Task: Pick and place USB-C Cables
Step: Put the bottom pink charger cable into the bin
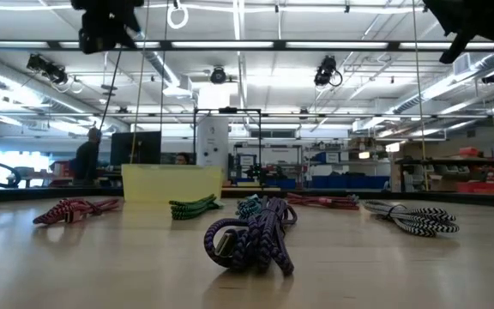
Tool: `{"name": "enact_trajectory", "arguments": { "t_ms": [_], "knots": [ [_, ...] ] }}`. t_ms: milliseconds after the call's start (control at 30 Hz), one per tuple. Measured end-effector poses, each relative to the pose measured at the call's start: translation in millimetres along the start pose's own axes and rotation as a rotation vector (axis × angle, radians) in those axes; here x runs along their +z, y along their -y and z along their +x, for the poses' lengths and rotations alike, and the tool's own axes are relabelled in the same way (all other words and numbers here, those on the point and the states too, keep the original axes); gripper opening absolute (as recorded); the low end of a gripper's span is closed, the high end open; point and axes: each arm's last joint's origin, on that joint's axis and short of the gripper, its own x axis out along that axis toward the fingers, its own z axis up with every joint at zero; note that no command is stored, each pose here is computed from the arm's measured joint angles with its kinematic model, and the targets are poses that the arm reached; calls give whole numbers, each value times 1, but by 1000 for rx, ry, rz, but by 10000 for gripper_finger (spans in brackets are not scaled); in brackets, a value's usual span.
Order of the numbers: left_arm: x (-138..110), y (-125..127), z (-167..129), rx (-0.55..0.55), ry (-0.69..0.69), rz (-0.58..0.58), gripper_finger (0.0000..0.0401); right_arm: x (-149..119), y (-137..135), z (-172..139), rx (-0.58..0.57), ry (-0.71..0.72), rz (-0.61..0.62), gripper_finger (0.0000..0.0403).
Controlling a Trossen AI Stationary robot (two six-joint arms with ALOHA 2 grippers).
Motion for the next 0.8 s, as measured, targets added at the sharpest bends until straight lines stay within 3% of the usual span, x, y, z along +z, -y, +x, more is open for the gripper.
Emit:
{"name": "enact_trajectory", "arguments": {
  "t_ms": [233,567,800],
  "knots": [
    [2,2,37,71,-140,-61,142,18,-8,12,42,-67,75,38],
    [2,2,60,136,-203,-171,142,101,-38,75,-55,-399,-196,39],
    [-6,1,67,272,-215,-473,142,134,-56,118,-68,-530,-334,39]
  ]
}}
